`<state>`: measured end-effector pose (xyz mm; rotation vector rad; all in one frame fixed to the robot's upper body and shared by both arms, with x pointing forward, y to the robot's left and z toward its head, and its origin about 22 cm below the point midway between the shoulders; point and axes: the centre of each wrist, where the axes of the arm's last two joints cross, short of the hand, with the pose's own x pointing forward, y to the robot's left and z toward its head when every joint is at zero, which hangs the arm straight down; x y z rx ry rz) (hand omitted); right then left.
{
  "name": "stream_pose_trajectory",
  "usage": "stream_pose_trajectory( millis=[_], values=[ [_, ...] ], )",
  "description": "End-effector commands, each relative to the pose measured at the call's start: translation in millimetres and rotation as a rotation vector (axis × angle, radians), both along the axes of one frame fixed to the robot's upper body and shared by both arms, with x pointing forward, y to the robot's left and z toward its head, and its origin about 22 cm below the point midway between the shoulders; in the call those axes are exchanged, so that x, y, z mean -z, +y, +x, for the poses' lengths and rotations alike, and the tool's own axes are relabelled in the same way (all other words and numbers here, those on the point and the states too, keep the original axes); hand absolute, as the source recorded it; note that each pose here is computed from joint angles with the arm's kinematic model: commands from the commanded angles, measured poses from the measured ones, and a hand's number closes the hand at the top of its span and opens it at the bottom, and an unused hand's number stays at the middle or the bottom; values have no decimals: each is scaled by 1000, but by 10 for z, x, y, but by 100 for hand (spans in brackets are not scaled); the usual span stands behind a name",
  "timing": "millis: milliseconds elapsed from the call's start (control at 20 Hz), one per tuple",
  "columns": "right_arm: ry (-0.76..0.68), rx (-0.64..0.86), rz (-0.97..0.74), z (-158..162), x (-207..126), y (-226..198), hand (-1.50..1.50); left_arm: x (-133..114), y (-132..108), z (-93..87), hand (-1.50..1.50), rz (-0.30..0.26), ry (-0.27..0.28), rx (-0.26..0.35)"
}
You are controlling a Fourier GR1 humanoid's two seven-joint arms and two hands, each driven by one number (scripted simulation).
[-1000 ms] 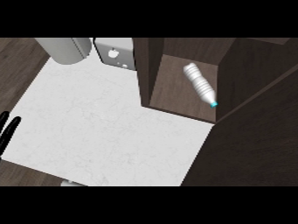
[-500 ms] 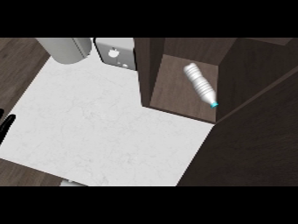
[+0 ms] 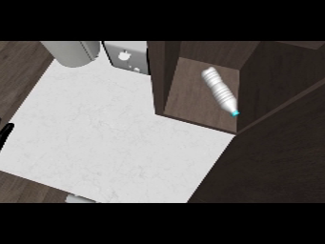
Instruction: Pick up the bottled water, place it into the cabinet and close the cabinet
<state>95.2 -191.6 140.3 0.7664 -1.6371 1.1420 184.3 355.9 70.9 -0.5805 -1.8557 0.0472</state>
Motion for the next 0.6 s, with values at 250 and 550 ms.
stream_pose_trajectory(
  millis=[250, 550],
  values=[
    [159, -55, 143, -6, 112, 199, 150, -67, 15, 59, -150, 4, -31, 25],
    [134, 61, 134, 131, 95, 162, 150, -94, 51, 84, -150, 0, -38, 24]
  ],
)
